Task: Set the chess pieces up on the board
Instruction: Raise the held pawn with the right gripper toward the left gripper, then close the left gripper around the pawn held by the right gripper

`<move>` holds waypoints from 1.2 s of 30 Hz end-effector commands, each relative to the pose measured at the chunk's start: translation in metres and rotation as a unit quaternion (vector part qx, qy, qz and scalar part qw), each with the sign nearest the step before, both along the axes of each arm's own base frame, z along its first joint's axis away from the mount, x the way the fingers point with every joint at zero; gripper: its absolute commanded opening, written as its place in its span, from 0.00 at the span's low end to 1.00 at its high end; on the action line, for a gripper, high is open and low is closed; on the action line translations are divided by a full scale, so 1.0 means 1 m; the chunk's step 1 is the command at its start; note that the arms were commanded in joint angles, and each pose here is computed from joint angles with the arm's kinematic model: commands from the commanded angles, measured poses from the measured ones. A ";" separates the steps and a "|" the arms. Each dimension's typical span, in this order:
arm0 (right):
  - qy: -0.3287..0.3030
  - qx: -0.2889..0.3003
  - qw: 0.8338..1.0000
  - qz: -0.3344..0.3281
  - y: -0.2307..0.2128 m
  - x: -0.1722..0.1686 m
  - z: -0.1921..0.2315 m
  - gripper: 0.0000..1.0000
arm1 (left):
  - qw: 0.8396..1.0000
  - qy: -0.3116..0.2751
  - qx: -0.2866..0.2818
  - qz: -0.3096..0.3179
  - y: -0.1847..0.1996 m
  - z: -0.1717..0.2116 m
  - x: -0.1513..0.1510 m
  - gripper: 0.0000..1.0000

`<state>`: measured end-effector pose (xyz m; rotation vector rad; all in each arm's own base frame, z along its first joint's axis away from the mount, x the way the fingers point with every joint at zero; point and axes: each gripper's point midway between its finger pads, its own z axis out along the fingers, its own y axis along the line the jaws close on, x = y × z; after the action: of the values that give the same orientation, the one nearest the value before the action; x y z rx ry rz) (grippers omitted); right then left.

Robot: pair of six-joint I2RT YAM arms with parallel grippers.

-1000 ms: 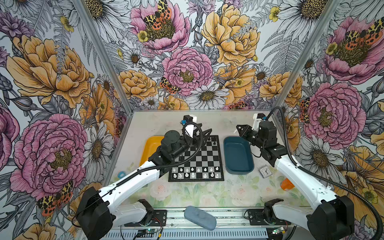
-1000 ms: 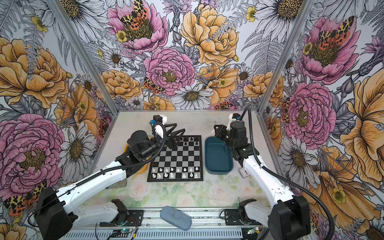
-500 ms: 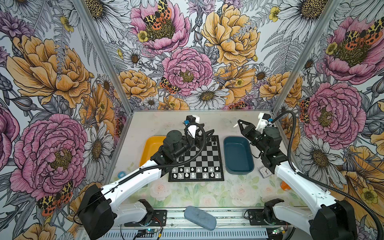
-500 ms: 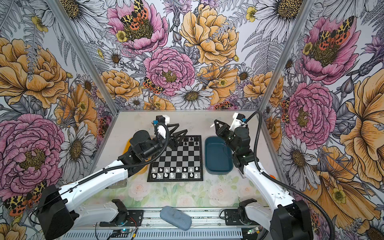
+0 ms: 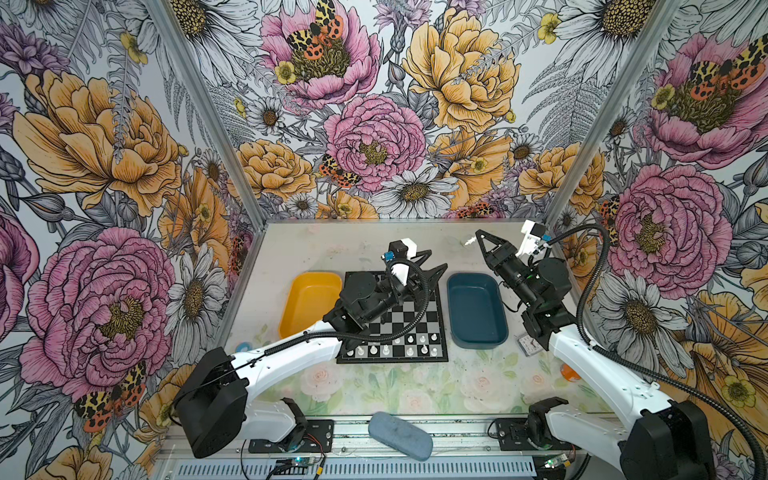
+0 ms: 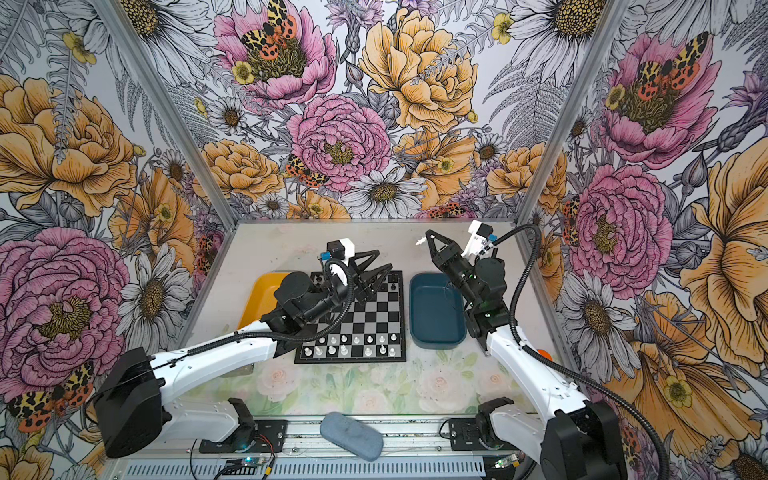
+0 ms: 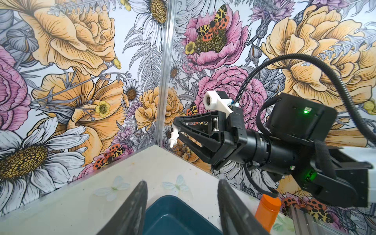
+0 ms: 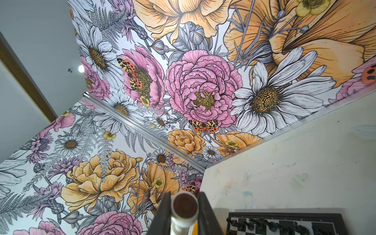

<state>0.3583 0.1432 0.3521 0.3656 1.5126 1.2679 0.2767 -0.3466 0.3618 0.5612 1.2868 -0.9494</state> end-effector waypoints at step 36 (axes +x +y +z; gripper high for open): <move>-0.026 0.042 0.998 0.036 -0.005 -0.053 0.030 0.00 | 0.985 -0.146 -0.073 0.063 -0.060 0.018 0.003 0.43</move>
<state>0.3094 0.1383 0.3808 0.3423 1.4465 1.3770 0.2816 -0.4045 0.3723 0.4873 1.0071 -0.8232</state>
